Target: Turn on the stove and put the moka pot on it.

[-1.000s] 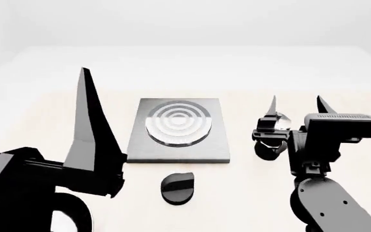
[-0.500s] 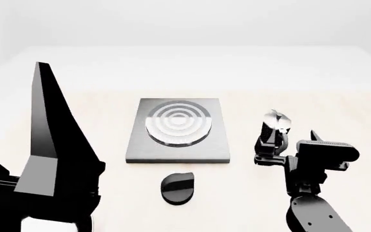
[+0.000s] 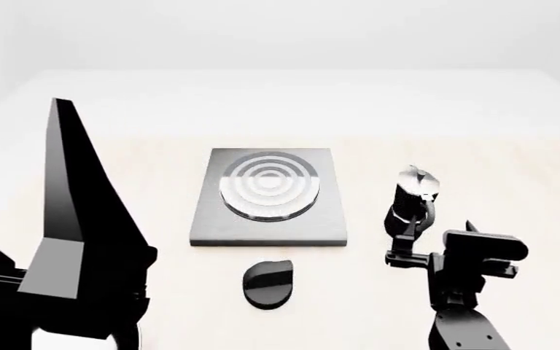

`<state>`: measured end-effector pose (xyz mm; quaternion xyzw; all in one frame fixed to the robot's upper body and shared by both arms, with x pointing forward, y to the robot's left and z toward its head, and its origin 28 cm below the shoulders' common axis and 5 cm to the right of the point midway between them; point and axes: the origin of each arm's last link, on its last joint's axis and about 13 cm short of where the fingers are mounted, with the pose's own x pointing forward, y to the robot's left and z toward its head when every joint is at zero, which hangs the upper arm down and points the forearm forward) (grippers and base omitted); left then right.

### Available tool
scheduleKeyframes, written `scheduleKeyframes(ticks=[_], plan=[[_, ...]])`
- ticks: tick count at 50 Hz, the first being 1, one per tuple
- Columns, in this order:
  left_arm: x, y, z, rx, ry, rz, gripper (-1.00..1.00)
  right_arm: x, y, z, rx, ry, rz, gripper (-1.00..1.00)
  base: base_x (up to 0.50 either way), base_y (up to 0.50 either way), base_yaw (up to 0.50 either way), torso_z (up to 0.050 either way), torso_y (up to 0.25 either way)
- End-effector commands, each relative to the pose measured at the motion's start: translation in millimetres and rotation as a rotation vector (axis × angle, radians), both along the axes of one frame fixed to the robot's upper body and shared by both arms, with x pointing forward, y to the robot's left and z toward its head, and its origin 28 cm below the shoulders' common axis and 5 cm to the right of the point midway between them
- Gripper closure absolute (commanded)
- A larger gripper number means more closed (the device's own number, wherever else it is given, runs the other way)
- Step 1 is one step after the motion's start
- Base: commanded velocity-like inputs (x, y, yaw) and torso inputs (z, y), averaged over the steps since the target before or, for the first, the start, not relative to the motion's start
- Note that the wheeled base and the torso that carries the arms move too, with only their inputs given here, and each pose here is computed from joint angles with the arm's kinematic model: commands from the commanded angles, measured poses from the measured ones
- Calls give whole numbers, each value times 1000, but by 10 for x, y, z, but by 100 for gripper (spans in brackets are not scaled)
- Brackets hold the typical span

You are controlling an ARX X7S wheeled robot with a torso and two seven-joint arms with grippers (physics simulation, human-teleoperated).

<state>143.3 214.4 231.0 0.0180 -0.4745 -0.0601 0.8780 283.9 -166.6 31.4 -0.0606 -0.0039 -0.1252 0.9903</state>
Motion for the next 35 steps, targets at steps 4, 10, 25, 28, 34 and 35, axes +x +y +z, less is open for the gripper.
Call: scheduleKeyframes(ticks=[4,10,25,28,34,35], plan=[[4,0,-15,-7,12,-10,-100,58,-15,-77,0,25,-6,-100,0,0,0,0,0],[13,-1,-20,-10,13,-15,-100,89,0,-80,-5,31,0,-100,0,0,0,0,0],[29,-5,-46,-16,23,-23,-100,152,17,-97,-10,48,10,-100,0,0,0,0,0],[30,-11,-43,-13,24,-27,-100,169,7,-101,-11,55,6,-100,0,0,0,0,0],[29,-7,-45,-17,27,-29,-100,204,-10,-150,-13,74,-3,-100,0,0,0,0,0],[27,-6,-44,-17,27,-28,-100,208,-13,-157,-12,76,-5,-100,0,0,0,0,0]])
